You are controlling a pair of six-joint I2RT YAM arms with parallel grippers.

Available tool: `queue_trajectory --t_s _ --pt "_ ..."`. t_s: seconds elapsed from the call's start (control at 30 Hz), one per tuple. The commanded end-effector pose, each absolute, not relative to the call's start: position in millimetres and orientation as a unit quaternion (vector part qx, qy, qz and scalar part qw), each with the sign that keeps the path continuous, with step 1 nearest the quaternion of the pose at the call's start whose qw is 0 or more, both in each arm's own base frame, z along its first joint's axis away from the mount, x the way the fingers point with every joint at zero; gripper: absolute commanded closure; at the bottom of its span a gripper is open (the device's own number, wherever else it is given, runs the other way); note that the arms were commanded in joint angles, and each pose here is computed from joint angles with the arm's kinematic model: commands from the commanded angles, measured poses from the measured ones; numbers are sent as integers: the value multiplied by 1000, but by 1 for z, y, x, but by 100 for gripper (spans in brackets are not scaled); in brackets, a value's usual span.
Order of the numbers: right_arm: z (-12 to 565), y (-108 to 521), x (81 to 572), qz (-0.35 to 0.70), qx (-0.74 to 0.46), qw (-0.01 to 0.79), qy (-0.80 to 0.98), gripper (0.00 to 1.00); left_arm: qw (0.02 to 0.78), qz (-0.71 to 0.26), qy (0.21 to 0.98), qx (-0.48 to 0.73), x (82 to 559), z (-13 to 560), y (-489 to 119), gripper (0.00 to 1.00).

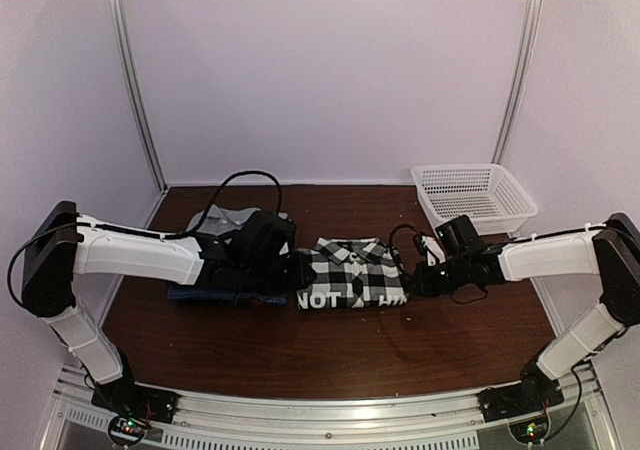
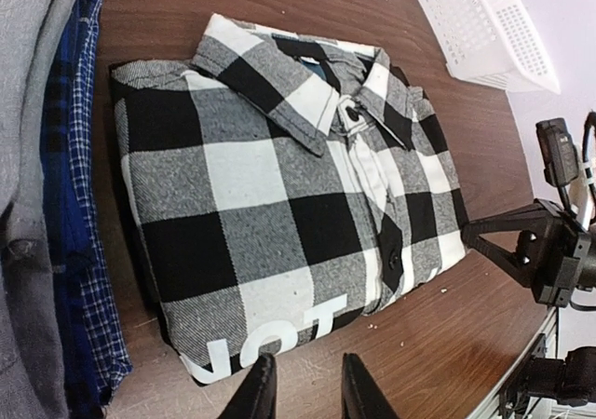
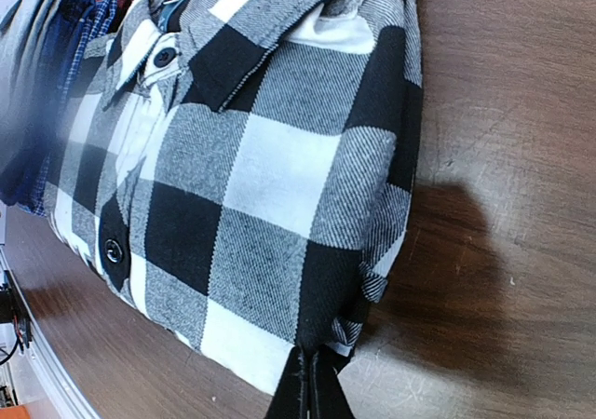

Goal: Fold and stack the long sleeve shirts
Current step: Move the rectangle-folded shirt to the center of the board.

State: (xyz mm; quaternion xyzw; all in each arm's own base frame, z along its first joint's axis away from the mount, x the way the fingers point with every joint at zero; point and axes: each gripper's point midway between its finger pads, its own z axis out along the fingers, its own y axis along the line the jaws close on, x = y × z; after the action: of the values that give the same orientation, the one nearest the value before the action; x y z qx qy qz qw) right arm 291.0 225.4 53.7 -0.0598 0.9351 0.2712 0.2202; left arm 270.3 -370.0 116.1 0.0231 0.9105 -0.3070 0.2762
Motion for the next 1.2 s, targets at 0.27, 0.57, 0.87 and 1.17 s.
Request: queue_trajectory --t_s 0.27,0.57,0.87,1.17 --pt "51 182 258 213 -42 220 951 100 247 -314 915 48 277 99 -394 75" --pt "52 161 256 197 -9 230 953 97 229 -302 924 52 287 81 -398 72" --pt "79 159 287 197 8 279 940 40 212 -285 933 58 299 61 -392 59" --pt "64 163 317 200 -3 275 941 32 187 -266 943 69 301 39 -399 55"
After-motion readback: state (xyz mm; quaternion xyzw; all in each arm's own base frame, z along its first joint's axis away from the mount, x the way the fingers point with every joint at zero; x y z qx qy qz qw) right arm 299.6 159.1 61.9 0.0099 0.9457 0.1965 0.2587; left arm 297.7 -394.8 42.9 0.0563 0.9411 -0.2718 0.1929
